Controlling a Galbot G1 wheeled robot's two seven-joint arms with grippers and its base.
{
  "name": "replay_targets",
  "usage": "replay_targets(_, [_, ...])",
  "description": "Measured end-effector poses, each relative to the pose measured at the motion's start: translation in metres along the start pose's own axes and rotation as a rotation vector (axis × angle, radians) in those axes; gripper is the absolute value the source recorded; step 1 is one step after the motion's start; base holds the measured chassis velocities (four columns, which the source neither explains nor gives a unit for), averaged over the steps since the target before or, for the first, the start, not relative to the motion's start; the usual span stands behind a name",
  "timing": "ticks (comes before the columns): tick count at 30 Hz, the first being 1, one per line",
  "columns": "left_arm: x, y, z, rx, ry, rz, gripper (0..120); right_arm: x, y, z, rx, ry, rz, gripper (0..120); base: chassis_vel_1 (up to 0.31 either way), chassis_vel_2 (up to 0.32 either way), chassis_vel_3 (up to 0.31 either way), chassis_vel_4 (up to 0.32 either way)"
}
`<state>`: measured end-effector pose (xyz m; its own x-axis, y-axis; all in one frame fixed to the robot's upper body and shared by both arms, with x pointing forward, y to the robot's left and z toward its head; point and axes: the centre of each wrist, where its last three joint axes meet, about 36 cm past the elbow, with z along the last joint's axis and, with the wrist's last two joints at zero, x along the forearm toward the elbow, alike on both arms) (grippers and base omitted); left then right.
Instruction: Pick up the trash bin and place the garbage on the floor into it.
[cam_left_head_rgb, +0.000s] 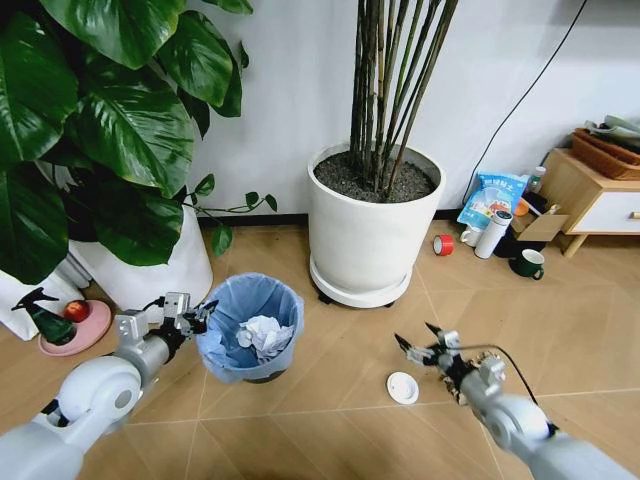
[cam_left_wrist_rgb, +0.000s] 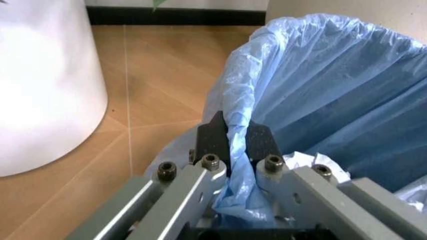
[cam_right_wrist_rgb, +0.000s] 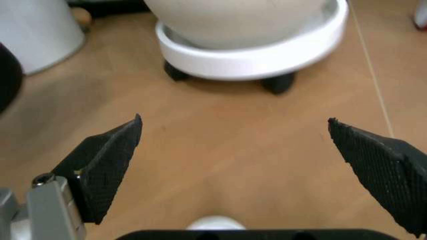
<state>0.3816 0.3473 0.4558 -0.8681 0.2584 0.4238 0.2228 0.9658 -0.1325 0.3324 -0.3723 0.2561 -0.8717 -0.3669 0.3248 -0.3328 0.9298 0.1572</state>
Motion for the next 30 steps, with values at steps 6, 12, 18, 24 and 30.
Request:
replay_targets(6, [0.008, 0.000, 0.003, 0.001, -0.001, -0.006, 0, 0.019, 0.000, 0.019, 0.005, 0.035, 0.044, 100, 0.000, 0.000, 0.000, 0.000])
replay_targets(12, [0.010, -0.002, 0.002, 0.008, -0.013, -0.004, 0, 0.028, 0.003, 0.041, 0.026, 0.082, 0.088, 100, 0.000, 0.000, 0.000, 0.000])
replay_targets(18, [0.008, -0.003, -0.001, 0.014, -0.022, -0.004, 0, 0.030, 0.004, 0.056, 0.053, 0.119, 0.120, 100, 0.000, 0.000, 0.000, 0.000])
replay_targets(24, [0.007, -0.003, -0.002, 0.020, -0.026, -0.004, 0, 0.023, 0.006, 0.075, 0.071, 0.161, 0.115, 100, 0.000, 0.000, 0.000, 0.000])
replay_targets(30, [0.006, -0.001, -0.006, 0.022, -0.031, -0.007, 0, 0.002, 0.002, 0.083, 0.081, 0.174, 0.102, 100, 0.000, 0.000, 0.000, 0.000])
